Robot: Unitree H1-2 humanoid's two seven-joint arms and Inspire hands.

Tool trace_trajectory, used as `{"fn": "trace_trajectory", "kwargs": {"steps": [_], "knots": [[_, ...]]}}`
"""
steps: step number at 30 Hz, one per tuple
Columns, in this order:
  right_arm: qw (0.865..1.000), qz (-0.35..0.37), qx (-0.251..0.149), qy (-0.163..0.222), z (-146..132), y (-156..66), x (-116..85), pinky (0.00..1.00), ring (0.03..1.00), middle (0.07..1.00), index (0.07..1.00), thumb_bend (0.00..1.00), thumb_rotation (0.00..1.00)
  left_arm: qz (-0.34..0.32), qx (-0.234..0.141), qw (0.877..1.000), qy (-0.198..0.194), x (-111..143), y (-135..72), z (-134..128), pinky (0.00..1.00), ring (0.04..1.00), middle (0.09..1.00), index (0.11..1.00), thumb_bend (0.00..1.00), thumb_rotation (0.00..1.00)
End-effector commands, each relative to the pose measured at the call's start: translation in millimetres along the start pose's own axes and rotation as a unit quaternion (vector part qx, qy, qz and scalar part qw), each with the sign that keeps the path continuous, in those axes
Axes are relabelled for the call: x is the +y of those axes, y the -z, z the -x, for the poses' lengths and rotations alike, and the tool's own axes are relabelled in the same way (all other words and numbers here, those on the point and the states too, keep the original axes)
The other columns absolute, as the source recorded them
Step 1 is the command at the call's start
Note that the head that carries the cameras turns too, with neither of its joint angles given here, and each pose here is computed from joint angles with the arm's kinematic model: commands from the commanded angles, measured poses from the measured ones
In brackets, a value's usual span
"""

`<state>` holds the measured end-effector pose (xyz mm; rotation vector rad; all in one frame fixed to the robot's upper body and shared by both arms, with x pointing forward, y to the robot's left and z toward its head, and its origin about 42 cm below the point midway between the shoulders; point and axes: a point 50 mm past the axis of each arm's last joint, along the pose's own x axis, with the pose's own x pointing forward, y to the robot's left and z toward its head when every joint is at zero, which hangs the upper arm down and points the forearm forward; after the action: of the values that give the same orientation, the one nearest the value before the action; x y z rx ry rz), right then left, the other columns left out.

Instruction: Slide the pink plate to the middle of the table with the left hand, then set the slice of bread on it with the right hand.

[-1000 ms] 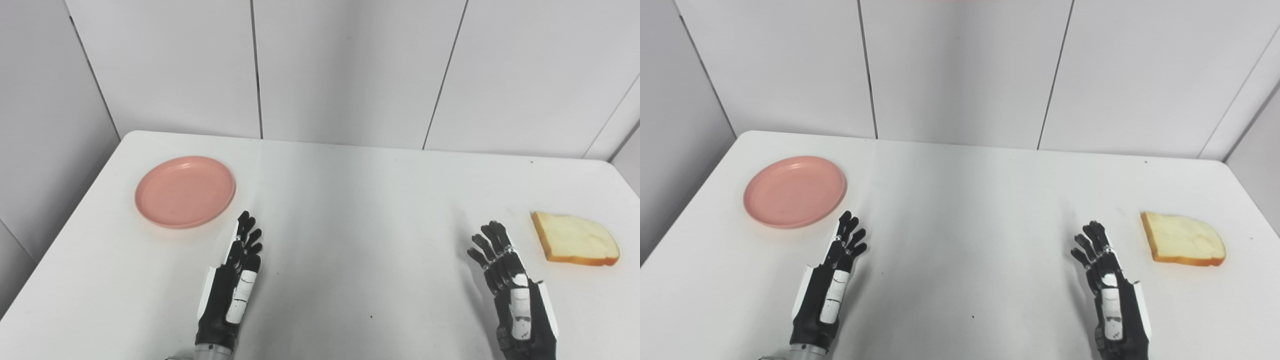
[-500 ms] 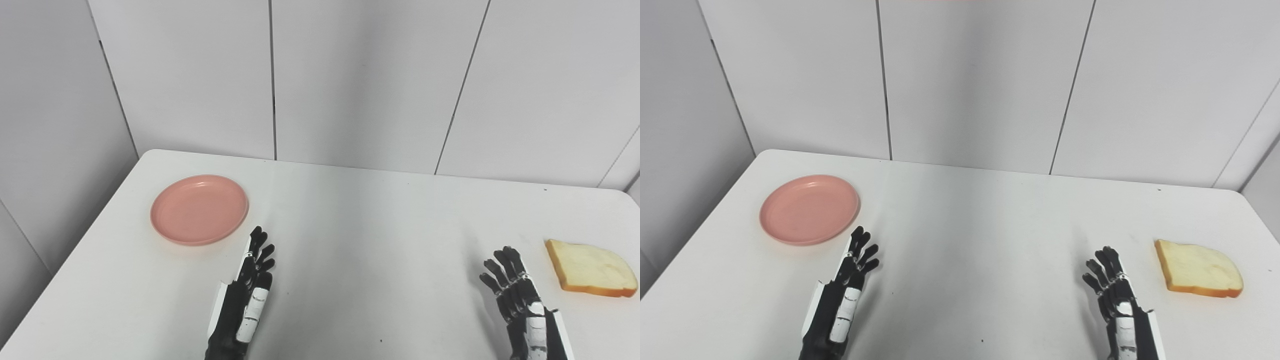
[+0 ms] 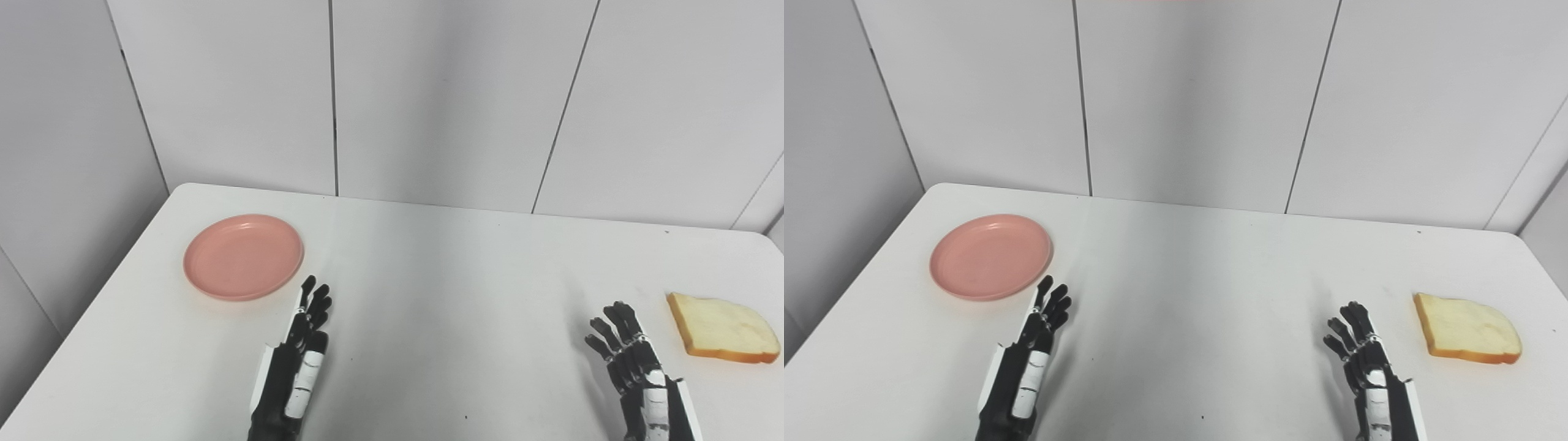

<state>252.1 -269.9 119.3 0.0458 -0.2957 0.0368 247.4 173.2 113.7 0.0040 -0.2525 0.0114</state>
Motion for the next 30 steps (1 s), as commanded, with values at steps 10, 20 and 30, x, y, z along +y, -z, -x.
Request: {"fn": "trace_trajectory", "kwargs": {"steps": [10,20,30], "knots": [[0.996,0.014,0.085,0.02,27.2,49.7,-11.3,0.85,0.879,0.922,0.912,0.86,0.97,-0.007,-0.131,0.99,-0.043,59.8,-55.9,-75.1,0.87,0.872,0.858,0.854,0.92,0.96],[0.996,0.01,0.085,0.02,28.0,49.5,-12.0,0.85,0.868,0.913,0.903,0.85,0.95,-0.007,-0.187,0.978,-0.091,105.5,-112.0,-140.0,0.84,0.854,0.846,0.821,0.94,0.95],[0.996,0.01,0.085,0.02,28.0,52.0,-10.5,0.84,0.863,0.916,0.908,0.84,0.96,-0.021,-0.176,0.977,-0.121,156.5,-131.9,-177.4,0.89,0.871,0.861,0.786,0.95,0.92]]}}
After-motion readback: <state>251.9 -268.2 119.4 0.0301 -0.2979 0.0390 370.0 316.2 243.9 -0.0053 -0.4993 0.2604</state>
